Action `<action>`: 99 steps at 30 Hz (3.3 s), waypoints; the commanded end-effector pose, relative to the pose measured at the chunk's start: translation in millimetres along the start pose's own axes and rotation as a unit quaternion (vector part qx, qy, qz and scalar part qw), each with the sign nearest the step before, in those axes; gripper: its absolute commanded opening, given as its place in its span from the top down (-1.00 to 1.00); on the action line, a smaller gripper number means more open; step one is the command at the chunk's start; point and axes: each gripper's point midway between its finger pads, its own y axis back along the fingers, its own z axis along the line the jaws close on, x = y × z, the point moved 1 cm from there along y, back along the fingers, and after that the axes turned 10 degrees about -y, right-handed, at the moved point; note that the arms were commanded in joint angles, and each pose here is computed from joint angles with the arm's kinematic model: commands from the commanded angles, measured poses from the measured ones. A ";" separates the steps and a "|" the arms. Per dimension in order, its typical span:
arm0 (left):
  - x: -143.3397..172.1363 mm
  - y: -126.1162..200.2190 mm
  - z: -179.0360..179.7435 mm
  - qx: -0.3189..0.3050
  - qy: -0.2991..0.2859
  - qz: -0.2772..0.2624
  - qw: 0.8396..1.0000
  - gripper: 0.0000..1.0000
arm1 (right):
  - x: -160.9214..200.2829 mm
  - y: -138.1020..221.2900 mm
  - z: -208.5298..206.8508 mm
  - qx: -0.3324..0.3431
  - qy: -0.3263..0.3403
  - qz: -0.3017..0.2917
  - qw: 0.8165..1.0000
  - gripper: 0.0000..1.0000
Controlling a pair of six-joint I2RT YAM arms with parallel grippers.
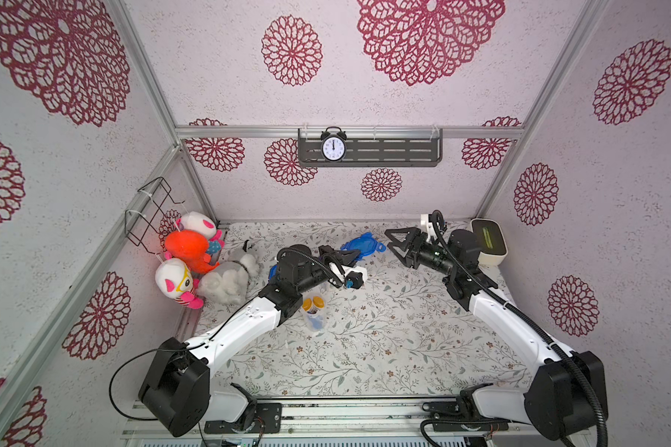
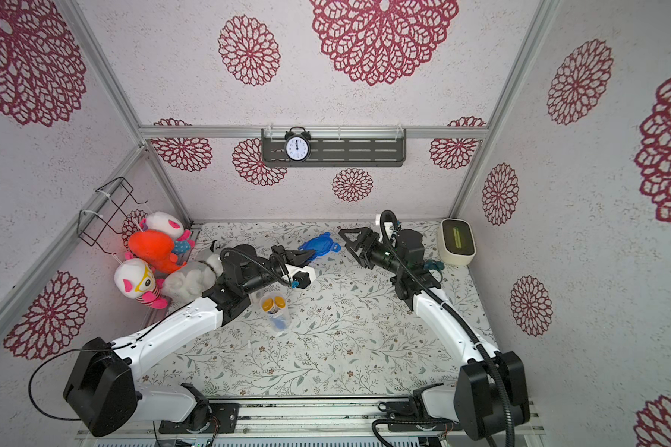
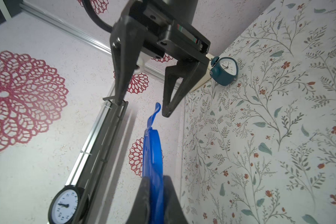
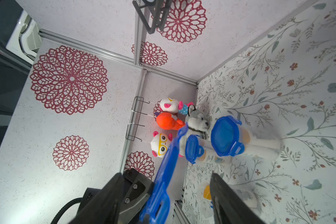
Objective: Pack away toiletry kits
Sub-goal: Close the lid on the container.
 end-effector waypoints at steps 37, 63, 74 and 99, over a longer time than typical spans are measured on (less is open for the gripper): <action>10.0 90.1 1.6 -0.175 0.234 0.073 0.954 -0.67 | 12.1 2.0 5.8 -0.055 0.032 0.014 0.998 0.88; 84.4 188.6 -30.8 -0.109 0.677 0.420 0.594 -0.95 | 119.7 -51.5 -49.2 -0.063 -0.017 -0.082 0.995 0.89; 76.8 188.1 -48.0 -0.090 0.697 0.410 0.582 -0.96 | 169.0 -80.6 -79.2 -0.086 -0.075 -0.114 0.987 0.92; 66.7 188.0 -94.8 -0.096 0.747 0.388 0.532 -0.94 | 193.0 -96.3 -105.8 -0.048 -0.091 -0.192 0.976 0.91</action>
